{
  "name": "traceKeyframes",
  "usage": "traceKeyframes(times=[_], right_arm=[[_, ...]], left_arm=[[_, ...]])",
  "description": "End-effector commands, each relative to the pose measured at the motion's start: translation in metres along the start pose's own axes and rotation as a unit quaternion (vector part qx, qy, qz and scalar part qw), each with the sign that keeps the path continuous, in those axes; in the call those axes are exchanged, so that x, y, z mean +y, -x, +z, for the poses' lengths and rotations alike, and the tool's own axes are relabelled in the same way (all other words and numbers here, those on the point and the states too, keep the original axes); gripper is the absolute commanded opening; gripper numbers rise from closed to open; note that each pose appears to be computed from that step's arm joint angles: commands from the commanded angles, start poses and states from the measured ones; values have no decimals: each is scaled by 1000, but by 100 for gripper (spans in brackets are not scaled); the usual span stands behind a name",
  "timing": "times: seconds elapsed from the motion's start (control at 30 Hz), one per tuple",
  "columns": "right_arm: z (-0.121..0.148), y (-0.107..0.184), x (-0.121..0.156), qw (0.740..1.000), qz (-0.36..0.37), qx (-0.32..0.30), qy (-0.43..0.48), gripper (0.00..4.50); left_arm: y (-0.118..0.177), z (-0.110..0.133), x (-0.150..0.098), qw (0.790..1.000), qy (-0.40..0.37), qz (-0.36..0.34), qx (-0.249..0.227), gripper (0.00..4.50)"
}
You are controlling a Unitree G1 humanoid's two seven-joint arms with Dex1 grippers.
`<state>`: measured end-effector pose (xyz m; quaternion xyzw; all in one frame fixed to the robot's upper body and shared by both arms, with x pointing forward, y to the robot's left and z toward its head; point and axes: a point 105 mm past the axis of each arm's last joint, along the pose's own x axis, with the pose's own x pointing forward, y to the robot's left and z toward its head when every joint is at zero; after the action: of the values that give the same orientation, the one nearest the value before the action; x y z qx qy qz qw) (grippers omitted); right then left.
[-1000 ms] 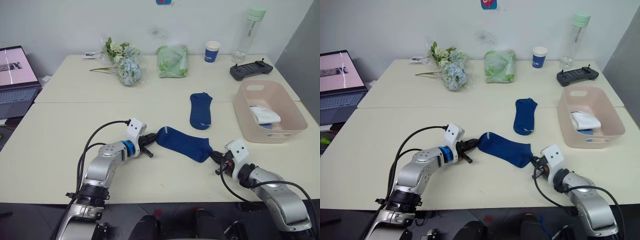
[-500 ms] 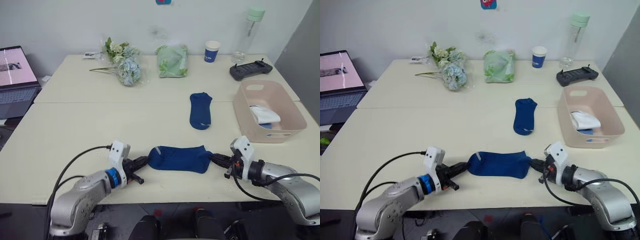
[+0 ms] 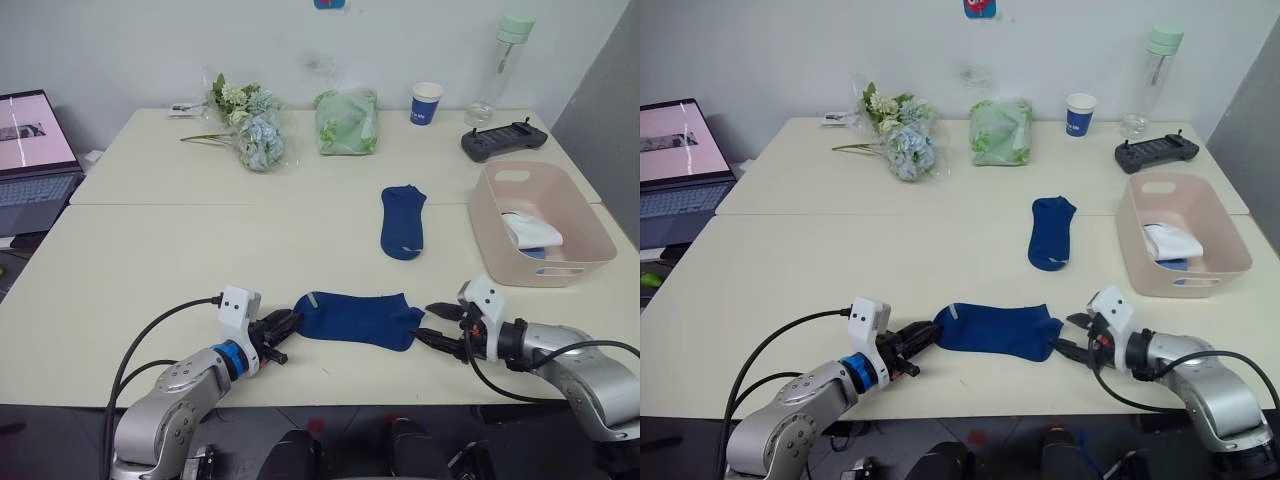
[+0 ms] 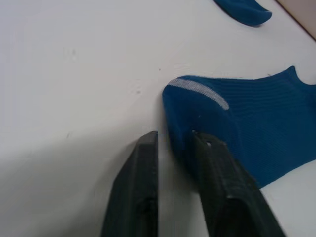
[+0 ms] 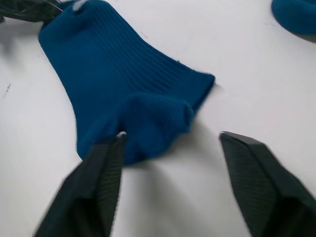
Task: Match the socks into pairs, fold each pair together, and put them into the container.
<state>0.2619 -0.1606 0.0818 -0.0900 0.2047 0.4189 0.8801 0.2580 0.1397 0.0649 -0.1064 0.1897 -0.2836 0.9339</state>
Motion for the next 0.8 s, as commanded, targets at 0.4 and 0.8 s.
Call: traceKeyframes(times=[0.4, 0.8], right_arm=[[16, 14, -4, 996, -3, -56, -75, 450], [19, -3, -3, 999, -4, -40, -29, 450]], left_arm=[[28, 27, 15, 991, -132, -30, -11, 447], [-6, 27, 17, 986, -165, -40, -2, 407]])
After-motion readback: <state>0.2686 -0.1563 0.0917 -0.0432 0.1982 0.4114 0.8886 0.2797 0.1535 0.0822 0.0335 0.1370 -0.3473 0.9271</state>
